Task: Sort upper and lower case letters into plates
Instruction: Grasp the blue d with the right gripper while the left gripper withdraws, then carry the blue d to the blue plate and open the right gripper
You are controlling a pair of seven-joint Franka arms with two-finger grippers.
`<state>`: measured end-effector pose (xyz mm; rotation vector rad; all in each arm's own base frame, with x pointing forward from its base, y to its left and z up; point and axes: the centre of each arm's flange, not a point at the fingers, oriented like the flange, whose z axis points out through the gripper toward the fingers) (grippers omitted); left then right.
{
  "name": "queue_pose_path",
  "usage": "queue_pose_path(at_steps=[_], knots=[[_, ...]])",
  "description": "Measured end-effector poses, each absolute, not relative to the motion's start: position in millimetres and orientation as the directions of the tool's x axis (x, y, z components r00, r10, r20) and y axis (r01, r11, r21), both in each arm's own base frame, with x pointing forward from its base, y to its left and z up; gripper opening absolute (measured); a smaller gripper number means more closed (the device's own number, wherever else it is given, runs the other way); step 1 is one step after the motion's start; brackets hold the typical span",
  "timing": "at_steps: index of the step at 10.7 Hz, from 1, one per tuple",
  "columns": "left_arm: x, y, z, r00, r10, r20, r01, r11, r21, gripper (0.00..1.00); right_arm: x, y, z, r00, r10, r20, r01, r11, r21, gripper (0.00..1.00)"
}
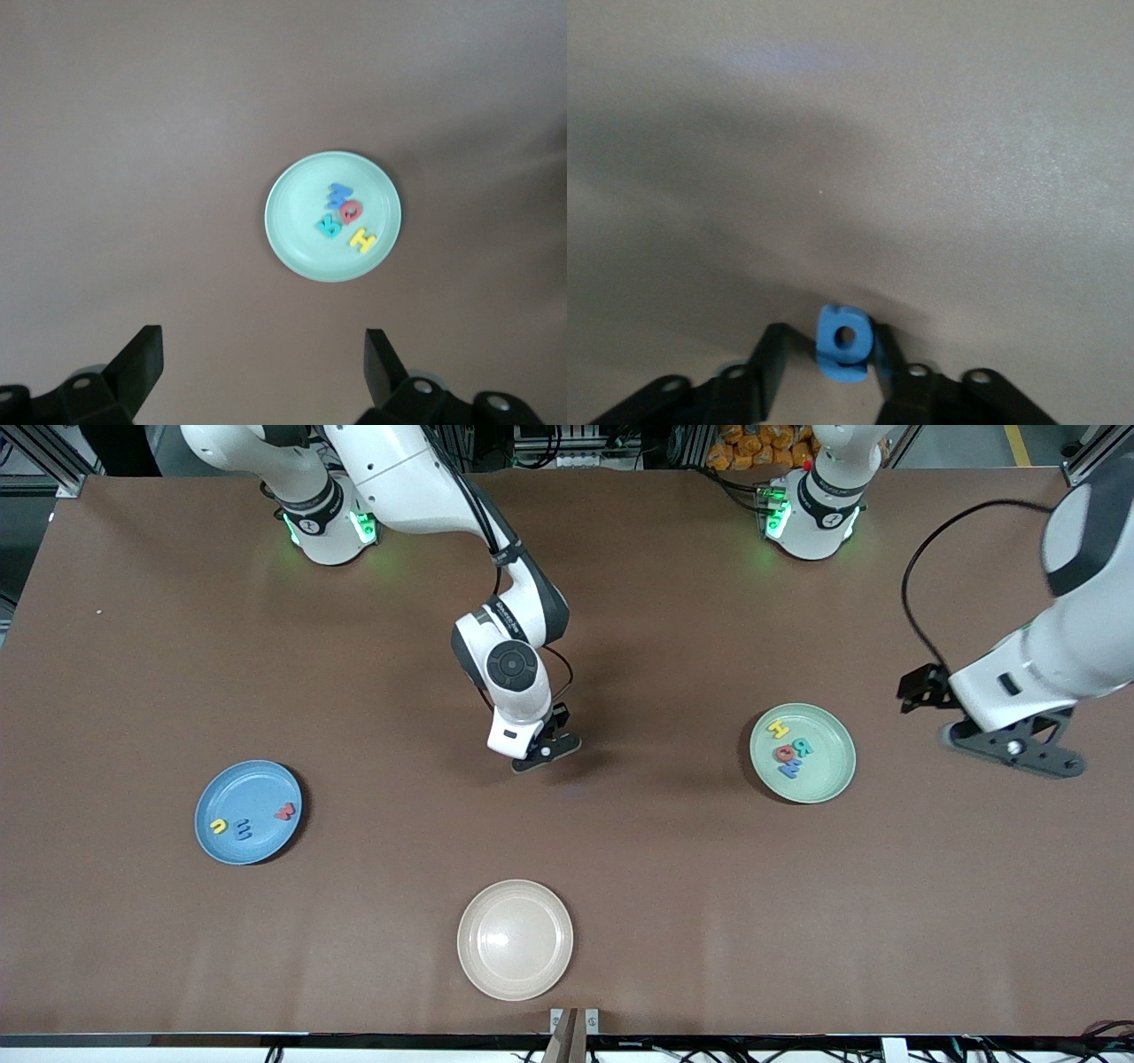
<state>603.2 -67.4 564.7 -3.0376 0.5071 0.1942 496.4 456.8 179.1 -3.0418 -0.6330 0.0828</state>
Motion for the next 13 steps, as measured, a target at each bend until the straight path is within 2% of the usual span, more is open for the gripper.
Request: queue_pose_path(at_steps=[1, 3, 5, 9, 11, 13], knots=[[601, -64, 579, 0.941, -0.312, -0.131, -0.319, -0.947, -0.038, 1.00, 497, 458, 182, 0.917, 0.396, -0.042, 0.394, -0.918, -0.047, 0.28], [594, -62, 597, 0.945, -0.301, -0.128, -0.309, -0.950, -0.052, 1.00, 504, 451, 182, 0.923, 0.382, -0.038, 0.380, -0.924, -0.042, 0.27], [584, -64, 619, 0.951, -0.293, -0.100, -0.301, -0.950, -0.082, 1.00, 533, 423, 193, 0.947, 0.322, -0.004, 0.322, -0.947, -0.018, 0.27], [570, -77, 639, 0.949, -0.303, -0.082, -0.311, -0.945, -0.106, 1.00, 639, 239, 270, 0.999, 0.050, 0.020, 0.048, -0.995, 0.086, 0.27], [570, -66, 641, 0.957, -0.280, -0.076, -0.286, -0.955, -0.074, 1.00, 665, 147, 277, 0.997, -0.077, 0.021, -0.079, -0.992, 0.101, 0.27], [563, -57, 651, 0.968, -0.243, -0.059, -0.246, -0.969, -0.038, 1.00, 675, 74, 271, 0.989, -0.146, 0.005, -0.146, -0.983, 0.108, 0.27]])
